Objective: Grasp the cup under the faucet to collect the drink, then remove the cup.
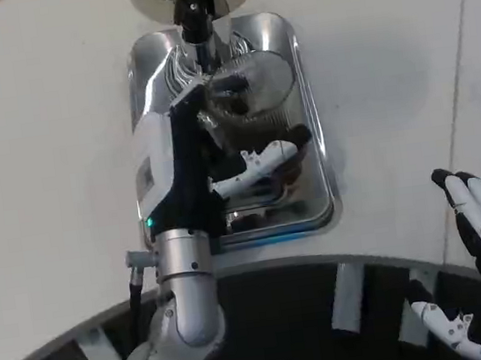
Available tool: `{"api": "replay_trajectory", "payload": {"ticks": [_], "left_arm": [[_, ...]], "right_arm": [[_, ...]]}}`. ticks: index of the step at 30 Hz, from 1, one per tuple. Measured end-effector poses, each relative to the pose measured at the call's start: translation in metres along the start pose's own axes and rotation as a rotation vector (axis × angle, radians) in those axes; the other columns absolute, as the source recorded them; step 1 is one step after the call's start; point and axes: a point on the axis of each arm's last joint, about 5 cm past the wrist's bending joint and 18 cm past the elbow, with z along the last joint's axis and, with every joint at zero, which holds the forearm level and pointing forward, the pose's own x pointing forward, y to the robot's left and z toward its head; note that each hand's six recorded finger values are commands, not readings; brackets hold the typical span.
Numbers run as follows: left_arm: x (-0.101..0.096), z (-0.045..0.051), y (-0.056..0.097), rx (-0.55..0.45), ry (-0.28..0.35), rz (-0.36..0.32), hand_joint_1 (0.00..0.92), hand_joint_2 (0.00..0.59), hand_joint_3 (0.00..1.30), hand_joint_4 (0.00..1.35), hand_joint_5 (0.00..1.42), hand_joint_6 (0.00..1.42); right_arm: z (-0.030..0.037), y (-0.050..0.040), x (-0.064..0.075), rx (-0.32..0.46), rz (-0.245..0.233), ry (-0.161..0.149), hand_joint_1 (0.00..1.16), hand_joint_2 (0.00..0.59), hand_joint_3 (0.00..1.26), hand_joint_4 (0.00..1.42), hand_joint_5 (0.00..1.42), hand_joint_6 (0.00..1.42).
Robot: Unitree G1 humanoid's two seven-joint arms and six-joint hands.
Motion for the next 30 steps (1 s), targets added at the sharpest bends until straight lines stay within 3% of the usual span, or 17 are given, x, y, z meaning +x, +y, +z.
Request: {"api": "replay_trajectory", "payload": {"ticks": [5, 13, 18, 25, 30], "left_arm": [[-0.003, -0.0027, 0.003, 0.008, 0.0, 0.001, 0.797, 0.061, 1.26, 1.29, 1.36, 1.42], [-0.013, -0.013, 0.017, 0.078, -0.037, 0.001, 0.792, 0.066, 1.27, 1.3, 1.36, 1.42], [-0.021, -0.0201, 0.031, 0.117, -0.05, 0.014, 0.794, 0.069, 1.27, 1.31, 1.36, 1.42], [-0.031, -0.023, 0.041, 0.124, -0.054, 0.019, 0.798, 0.074, 1.28, 1.31, 1.35, 1.42], [-0.037, -0.0194, 0.046, 0.111, -0.08, 0.011, 0.795, 0.078, 1.28, 1.31, 1.35, 1.42]], "right_arm": [[0.0023, -0.0014, 0.004, 0.009, -0.006, -0.012, 0.36, 0.411, 0.0, 0.0, 0.0, 0.0], [-0.0074, 0.0067, 0.026, 0.013, 0.02, -0.022, 0.36, 0.408, 0.0, 0.0, 0.0, 0.0], [-0.0096, 0.007, 0.032, 0.018, -0.004, -0.04, 0.36, 0.411, 0.0, 0.0, 0.0, 0.0], [-0.0119, 0.0072, 0.035, 0.016, -0.008, -0.06, 0.36, 0.421, 0.0, 0.0, 0.0, 0.0], [-0.0125, 0.006, 0.035, -0.006, -0.013, -0.088, 0.36, 0.427, 0.0, 0.0, 0.0, 0.0]]}}
